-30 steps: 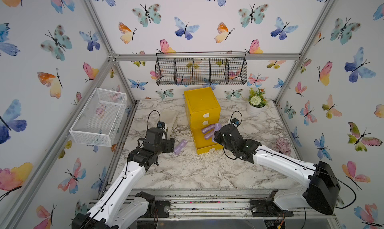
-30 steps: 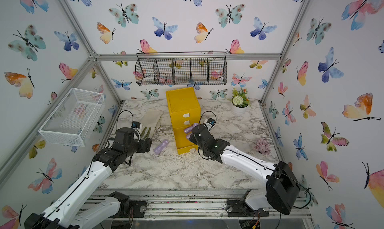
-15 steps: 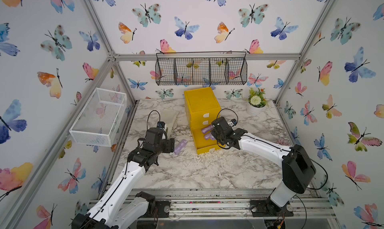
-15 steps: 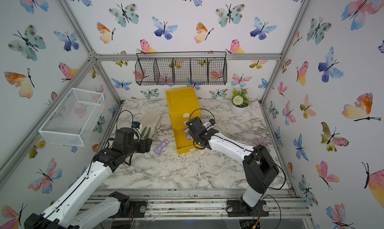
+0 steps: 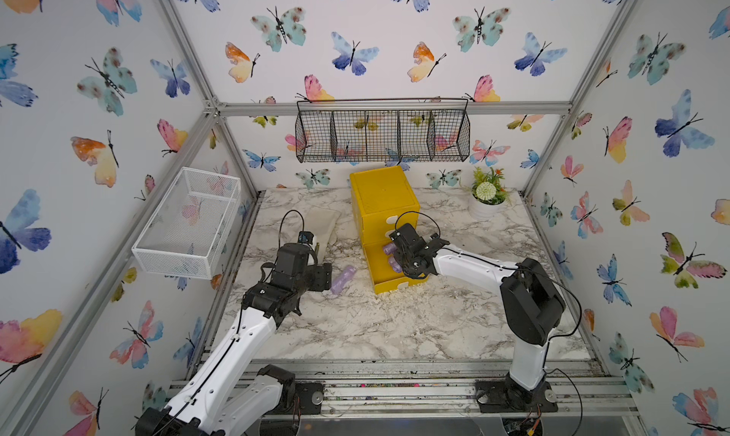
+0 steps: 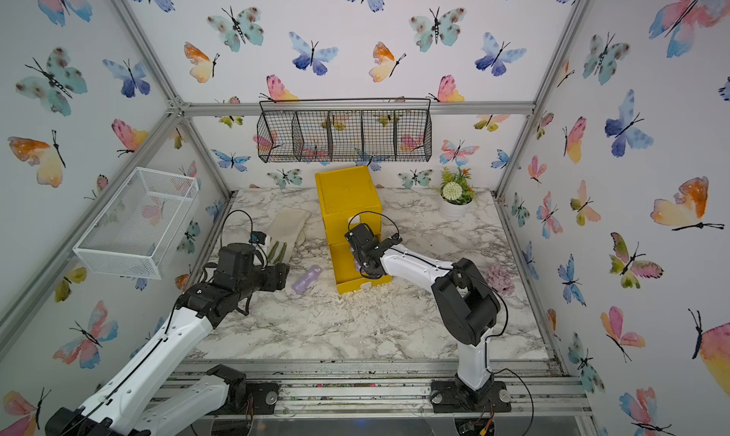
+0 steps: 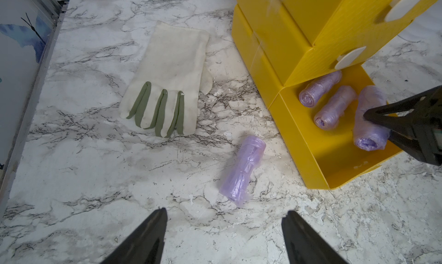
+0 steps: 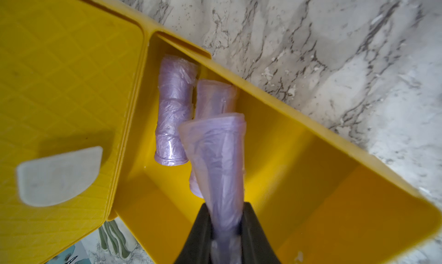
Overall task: Sort the rolls of trash bags by color and place them into the drawer
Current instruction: Place the roll of trash bags in the drawer.
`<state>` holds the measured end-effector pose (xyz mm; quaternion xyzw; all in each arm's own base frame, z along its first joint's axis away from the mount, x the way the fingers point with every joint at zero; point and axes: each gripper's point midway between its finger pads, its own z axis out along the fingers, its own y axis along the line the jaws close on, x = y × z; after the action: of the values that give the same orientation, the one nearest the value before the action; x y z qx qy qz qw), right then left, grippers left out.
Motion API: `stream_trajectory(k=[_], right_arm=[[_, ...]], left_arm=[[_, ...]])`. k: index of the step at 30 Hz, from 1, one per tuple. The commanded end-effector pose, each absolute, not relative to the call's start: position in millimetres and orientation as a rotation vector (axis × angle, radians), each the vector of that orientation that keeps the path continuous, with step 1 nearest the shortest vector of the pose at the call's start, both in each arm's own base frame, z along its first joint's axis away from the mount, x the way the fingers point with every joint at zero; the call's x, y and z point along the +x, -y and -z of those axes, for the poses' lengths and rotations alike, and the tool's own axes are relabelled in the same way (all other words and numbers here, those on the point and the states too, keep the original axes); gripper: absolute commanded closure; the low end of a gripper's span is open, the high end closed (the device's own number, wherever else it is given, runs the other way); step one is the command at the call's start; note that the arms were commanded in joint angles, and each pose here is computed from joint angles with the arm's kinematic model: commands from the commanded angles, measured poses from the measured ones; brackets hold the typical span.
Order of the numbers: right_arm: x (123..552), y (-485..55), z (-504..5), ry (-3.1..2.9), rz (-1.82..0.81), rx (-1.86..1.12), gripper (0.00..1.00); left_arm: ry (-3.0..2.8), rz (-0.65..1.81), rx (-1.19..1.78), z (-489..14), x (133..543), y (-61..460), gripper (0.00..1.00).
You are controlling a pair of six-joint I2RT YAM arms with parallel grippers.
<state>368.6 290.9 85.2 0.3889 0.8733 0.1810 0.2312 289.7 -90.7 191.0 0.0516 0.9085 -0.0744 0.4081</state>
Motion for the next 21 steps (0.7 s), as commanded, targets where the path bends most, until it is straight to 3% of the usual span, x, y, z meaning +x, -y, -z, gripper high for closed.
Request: stream_trajectory(k=[1, 21], right_arm=[[366, -283, -76, -2.412, -0.468, 1.111, 0.78], [369, -281, -47, -2.449, -0.415, 1.117, 0.74]], left_arm=[[-2.274, 0.204, 0.119, -194, 289, 90, 0.2], [-2.281, 0.204, 0.121, -191, 289, 91, 0.2]])
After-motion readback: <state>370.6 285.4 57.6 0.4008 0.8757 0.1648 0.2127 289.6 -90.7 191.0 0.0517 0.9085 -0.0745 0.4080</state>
